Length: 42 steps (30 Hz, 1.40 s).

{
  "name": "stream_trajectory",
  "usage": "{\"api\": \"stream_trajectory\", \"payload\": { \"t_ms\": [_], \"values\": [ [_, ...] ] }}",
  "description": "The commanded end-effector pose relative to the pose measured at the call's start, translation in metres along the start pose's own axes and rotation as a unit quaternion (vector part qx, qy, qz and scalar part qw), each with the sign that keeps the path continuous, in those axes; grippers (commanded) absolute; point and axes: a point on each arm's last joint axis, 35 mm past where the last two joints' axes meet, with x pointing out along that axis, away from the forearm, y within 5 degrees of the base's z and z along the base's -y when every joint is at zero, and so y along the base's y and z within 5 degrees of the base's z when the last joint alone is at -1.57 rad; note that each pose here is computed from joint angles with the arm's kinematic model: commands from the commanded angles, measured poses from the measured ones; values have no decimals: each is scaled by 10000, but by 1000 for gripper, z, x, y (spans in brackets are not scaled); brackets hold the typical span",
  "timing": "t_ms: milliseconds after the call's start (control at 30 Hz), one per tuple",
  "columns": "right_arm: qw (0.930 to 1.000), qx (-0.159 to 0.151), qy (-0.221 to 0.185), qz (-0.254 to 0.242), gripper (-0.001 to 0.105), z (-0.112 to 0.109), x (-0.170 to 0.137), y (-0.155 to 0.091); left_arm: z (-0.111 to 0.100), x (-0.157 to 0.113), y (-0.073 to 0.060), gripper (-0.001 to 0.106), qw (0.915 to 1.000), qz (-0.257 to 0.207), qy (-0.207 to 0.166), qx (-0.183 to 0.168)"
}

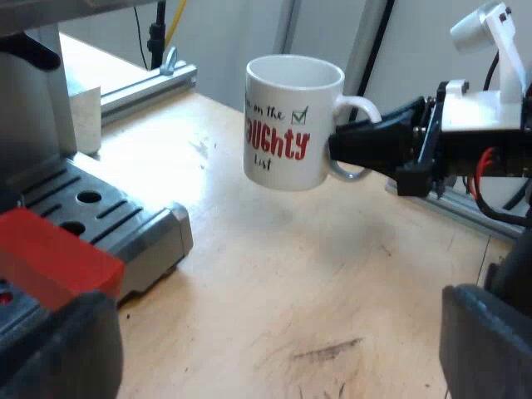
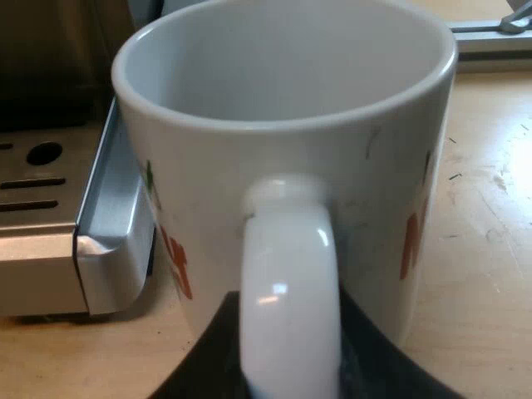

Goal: Remove mug from coffee machine

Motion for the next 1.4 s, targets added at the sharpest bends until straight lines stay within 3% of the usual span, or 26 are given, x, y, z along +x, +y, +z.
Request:
{"api": "stream_trajectory", "payload": {
  "t_ms": [33,167,200,367,533,800,1167,1400],
  "values": [
    [9995,205,-181,-183,0,5,1,-3,0,0,0,79,10000,80,-10,-6],
    [9998,10,-103,-169,0,2,6,-6,-4,1,2,79,9999,137,41,-48],
    [9999,-14,-81,-128,0,0,10,-7,-6,2,6,79,9991,414,-3,-68],
    [9995,206,-246,-71,0,-3,17,-10,-7,2,8,79,9979,648,-33,7],
    [9998,-136,-127,73,0,-7,25,-12,-7,2,9,79,9974,720,-50,31],
    [9991,-362,-213,54,0,-4,42,-5,-10,3,11,79,9973,734,-5,6],
    [9985,-145,-512,-88,0,-6,75,17,-10,3,11,79,9973,733,-6,6],
    [9977,73,-588,-339,0,-13,94,15,-10,3,10,79,9978,661,14,5]
  ]
}}
